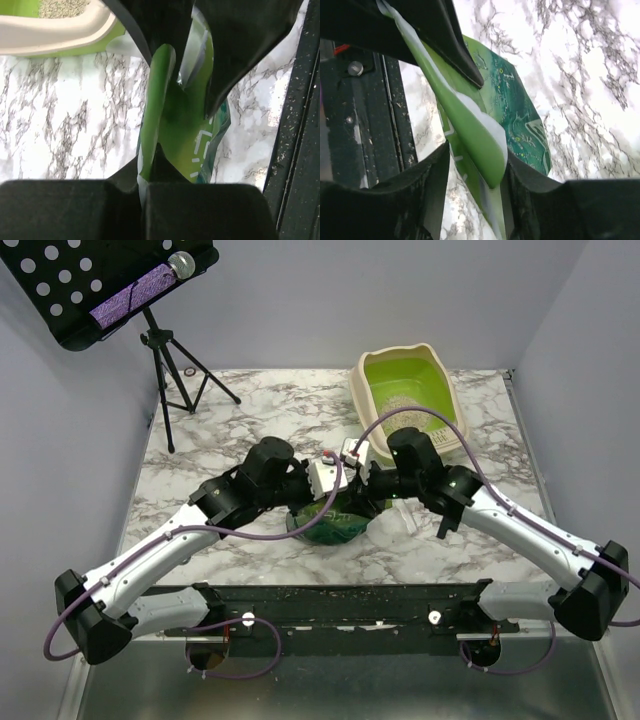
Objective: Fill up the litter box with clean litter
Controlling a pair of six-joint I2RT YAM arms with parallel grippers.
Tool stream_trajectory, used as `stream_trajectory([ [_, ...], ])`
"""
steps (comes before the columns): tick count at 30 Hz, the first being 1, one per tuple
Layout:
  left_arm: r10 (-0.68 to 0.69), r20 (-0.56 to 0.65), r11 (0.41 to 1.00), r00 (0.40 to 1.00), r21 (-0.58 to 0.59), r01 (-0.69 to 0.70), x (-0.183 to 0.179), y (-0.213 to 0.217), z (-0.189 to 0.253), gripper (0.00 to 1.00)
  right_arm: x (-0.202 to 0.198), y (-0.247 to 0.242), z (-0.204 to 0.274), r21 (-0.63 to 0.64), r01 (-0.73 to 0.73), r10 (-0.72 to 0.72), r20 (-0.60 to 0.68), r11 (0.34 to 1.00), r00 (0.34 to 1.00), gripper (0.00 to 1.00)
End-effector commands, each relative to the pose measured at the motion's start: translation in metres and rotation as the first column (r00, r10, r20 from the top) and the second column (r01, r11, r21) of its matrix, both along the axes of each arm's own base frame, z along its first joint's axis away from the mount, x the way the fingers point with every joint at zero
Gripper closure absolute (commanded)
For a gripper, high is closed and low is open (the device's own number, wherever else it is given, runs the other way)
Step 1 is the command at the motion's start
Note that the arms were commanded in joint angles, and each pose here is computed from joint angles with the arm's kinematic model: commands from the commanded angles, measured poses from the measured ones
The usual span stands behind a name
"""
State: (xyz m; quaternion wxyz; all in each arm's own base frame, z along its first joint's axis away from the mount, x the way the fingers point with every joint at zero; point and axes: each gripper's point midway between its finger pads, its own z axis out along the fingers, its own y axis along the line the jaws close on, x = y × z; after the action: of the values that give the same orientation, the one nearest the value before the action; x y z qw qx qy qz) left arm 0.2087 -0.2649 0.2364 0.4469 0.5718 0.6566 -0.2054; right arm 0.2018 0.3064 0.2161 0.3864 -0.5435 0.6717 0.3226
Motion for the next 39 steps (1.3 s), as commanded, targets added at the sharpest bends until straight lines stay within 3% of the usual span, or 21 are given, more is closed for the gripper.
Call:
stream_trajectory([
  [1,0.081,0.012,0.995,0.997,0.049,-0.082,0.003,0.019,-0.015,1.00,0.007,-0.009,0.044,0.087,0.144,-0.147,0.029,0.986,0.989,0.47],
  [5,0.100,0.044,0.995,0.994,0.000,-0.100,0.002,0.023,-0.004,1.00,0.018,-0.033,0.055,0.081,0.273,-0.280,0.094,0.959,0.955,0.43],
  [11,0.166,0.142,0.984,0.976,-0.088,-0.155,0.003,0.038,0.019,1.00,0.017,-0.040,0.072,0.077,0.260,-0.269,0.150,0.963,0.951,0.43],
  [13,0.163,0.152,0.980,0.975,-0.136,-0.143,-0.003,0.039,0.026,1.00,0.018,-0.037,0.071,0.052,0.239,-0.244,0.159,0.970,0.957,0.53],
  [16,0.101,0.196,0.972,0.975,-0.227,-0.055,-0.021,0.038,0.032,1.00,0.022,-0.034,0.068,0.021,0.226,-0.226,0.162,0.974,0.961,0.98],
  [17,0.100,0.204,0.966,0.974,-0.255,-0.046,-0.025,0.039,0.032,1.00,0.022,-0.031,0.066,0.015,0.212,-0.212,0.156,0.977,0.965,1.00],
  [25,0.114,0.263,0.926,0.958,-0.378,-0.006,-0.036,0.044,0.039,1.00,0.000,-0.016,0.045,-0.050,0.051,-0.049,0.047,0.997,0.998,1.00],
  [32,0.094,0.259,0.921,0.961,-0.390,0.015,-0.041,0.041,0.038,1.00,-0.013,-0.015,0.040,-0.048,0.001,0.000,0.018,0.999,1.000,0.98],
  [35,0.088,0.254,0.921,0.963,-0.388,0.018,-0.042,0.039,0.035,1.00,-0.016,-0.015,0.046,-0.033,-0.017,0.018,0.020,0.999,1.000,0.67],
  [39,0.079,0.246,0.922,0.966,-0.387,0.023,-0.042,0.037,0.034,1.00,-0.021,-0.012,0.047,-0.029,-0.042,0.043,0.021,0.999,0.999,0.55],
])
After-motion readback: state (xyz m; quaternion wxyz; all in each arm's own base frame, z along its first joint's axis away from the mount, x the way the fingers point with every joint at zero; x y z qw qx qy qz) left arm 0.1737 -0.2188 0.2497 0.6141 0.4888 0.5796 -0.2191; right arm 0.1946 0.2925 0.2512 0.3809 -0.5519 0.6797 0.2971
